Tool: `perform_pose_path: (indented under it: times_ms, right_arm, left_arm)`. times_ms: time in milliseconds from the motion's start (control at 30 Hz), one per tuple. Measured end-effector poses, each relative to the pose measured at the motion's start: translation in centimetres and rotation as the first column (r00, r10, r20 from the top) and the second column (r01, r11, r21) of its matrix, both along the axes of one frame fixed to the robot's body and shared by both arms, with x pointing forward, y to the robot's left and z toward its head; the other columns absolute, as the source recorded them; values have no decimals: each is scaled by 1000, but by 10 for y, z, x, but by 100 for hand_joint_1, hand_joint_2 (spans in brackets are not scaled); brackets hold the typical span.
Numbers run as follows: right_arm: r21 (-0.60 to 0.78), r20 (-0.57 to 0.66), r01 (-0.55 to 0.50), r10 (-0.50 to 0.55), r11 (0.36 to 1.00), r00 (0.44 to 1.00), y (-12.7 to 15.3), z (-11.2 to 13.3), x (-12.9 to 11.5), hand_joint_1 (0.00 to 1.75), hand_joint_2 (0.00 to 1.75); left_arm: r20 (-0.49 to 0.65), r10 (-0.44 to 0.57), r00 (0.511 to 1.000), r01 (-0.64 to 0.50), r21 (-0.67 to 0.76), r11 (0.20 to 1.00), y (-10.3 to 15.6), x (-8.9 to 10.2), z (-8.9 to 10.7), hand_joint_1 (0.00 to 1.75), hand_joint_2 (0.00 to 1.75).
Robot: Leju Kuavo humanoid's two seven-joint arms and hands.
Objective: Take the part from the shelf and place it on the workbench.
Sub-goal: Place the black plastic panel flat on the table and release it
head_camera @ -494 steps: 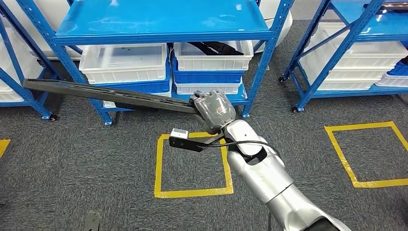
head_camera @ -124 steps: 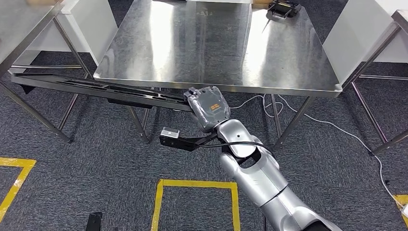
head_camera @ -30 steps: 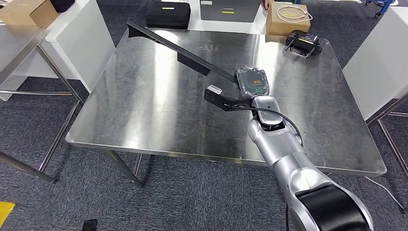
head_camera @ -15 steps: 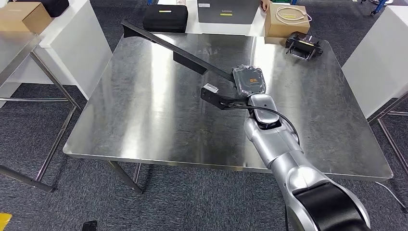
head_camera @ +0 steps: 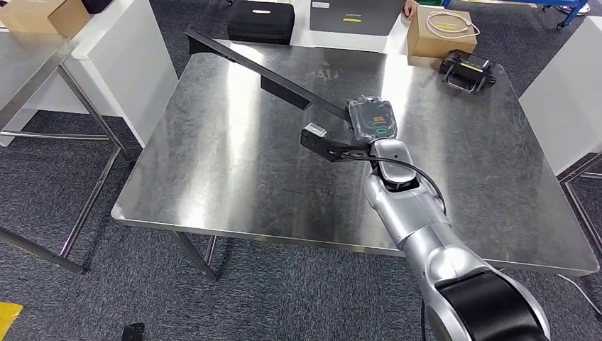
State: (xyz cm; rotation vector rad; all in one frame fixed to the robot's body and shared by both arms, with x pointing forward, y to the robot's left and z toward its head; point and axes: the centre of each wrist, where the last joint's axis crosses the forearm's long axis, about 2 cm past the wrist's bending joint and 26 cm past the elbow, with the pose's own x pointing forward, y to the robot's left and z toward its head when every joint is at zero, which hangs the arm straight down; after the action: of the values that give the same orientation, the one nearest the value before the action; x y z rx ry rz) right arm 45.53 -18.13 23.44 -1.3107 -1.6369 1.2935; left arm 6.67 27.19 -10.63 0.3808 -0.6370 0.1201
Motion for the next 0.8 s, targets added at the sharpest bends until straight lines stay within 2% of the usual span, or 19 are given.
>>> perform_pose_path:
  times_ms: [500, 600, 800]
  right_arm:
    - [5, -2, 34, -34, 999, 999, -7, -4, 1, 175, 175]
    - [5, -9, 60, -60, 998, 998, -13, -6, 2, 175, 175]
    - [-11, -14, 120, -120, 993, 993, -36, -15, 4, 175, 175]
  left_arm:
    - [-6, 0, 1000, 0, 4, 1000, 0, 0, 0, 0, 175]
    - [21, -21, 1000, 20, 53, 998, 1, 0, 0, 0, 175]
    - [103, -51, 993, 25, 245, 969, 3, -2, 2, 0, 175]
